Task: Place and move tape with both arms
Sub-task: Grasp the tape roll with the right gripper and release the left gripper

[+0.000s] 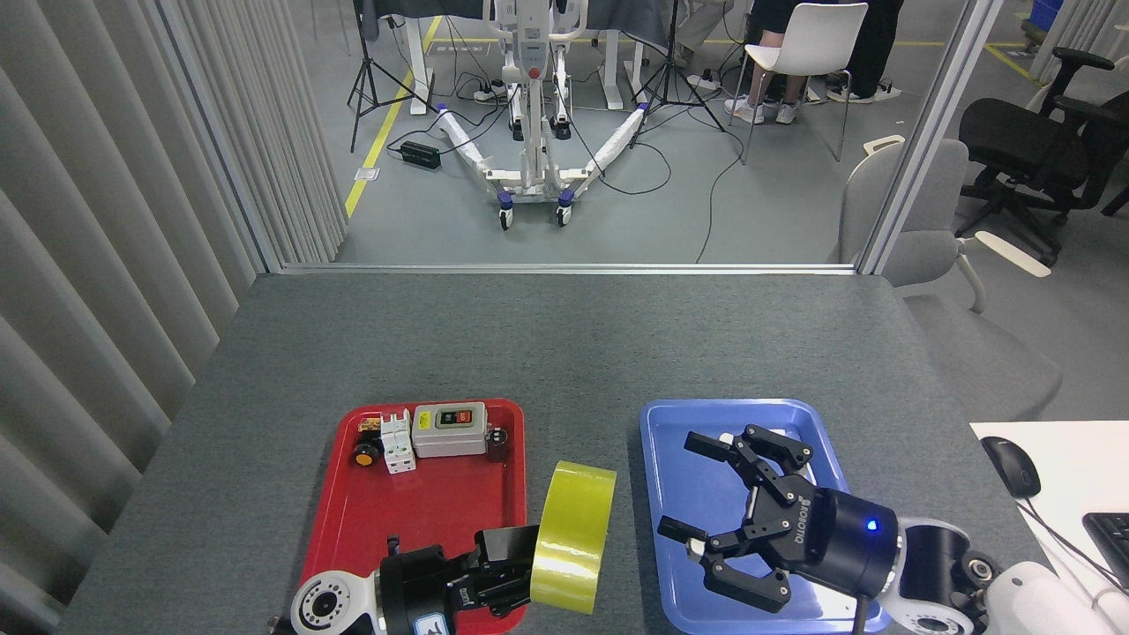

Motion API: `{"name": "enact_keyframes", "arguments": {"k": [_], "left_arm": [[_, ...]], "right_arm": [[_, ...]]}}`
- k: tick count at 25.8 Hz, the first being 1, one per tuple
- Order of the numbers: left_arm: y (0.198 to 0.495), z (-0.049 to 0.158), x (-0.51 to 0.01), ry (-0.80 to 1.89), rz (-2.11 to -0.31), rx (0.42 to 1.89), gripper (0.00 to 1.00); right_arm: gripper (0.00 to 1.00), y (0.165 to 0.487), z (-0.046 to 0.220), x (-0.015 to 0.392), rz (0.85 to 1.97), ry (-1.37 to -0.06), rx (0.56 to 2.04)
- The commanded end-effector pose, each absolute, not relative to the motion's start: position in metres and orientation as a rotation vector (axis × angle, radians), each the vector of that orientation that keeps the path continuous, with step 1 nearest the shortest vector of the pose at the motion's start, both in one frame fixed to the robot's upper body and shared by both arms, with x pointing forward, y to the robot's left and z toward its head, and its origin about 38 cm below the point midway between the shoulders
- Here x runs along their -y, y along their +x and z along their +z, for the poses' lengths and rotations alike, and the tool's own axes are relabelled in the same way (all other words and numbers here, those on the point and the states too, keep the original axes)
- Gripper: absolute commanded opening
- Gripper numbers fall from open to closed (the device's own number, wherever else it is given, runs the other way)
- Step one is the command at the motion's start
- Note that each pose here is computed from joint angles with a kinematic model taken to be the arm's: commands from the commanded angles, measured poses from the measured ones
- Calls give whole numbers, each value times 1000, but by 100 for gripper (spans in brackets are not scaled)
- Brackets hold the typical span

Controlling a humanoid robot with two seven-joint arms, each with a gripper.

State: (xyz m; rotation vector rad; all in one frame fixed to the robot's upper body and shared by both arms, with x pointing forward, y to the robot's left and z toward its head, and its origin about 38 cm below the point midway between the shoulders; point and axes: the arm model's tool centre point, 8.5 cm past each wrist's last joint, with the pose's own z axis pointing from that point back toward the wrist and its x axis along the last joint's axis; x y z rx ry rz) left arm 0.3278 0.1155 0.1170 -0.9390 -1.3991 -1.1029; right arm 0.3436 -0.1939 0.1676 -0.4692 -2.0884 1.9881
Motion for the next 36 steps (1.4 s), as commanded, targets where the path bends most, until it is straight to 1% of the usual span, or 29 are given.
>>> {"name": "enact_keyframes", "arguments": {"k": [1, 3, 8, 15, 16, 17, 20, 21, 23, 25, 26, 30, 34, 35, 36], "left_arm": [[328, 117, -116, -937, -1104, 1398, 0], [328, 116, -117, -936, -1104, 1395, 0], [328, 115, -117, -935, -1104, 1393, 0], [328, 114, -118, -934, -1104, 1391, 0], [329, 114, -118, -931, -1104, 1391, 0], [329, 115, -118, -932, -1103, 1392, 0], [329, 115, -118, -931, -1104, 1393, 0], [329, 115, -118, -930, -1105, 1394, 0], [329, 114, -118, -925, -1108, 1390, 0], [329, 114, -118, -925, -1108, 1390, 0], [330, 115, -118, -924, -1109, 1391, 0], [331, 114, -119, -920, -1113, 1396, 0], [333, 112, -119, -918, -1109, 1390, 0], [334, 111, -120, -916, -1107, 1389, 61], [334, 110, -120, -918, -1101, 1392, 94]], "right_arm": [[93, 351, 171, 169, 1997, -462, 2119], [93, 355, 168, 159, 1999, -444, 2119], [93, 355, 154, 139, 2057, -407, 2082], [92, 368, 151, 114, 2049, -414, 2076], [89, 369, 150, 113, 2051, -410, 2069], [85, 369, 148, 111, 2049, -404, 2065], [62, 370, 143, 106, 2060, -381, 2045], [58, 368, 141, 104, 2067, -374, 2043], [45, 366, 140, 102, 2074, -358, 2048], [37, 365, 141, 100, 2076, -350, 2055], [34, 365, 140, 100, 2077, -352, 2054], [29, 364, 141, 97, 2071, -343, 2064], [29, 364, 140, 96, 2071, -342, 2063], [29, 364, 140, 96, 2071, -341, 2063], [29, 364, 140, 96, 2071, -341, 2063]]}}
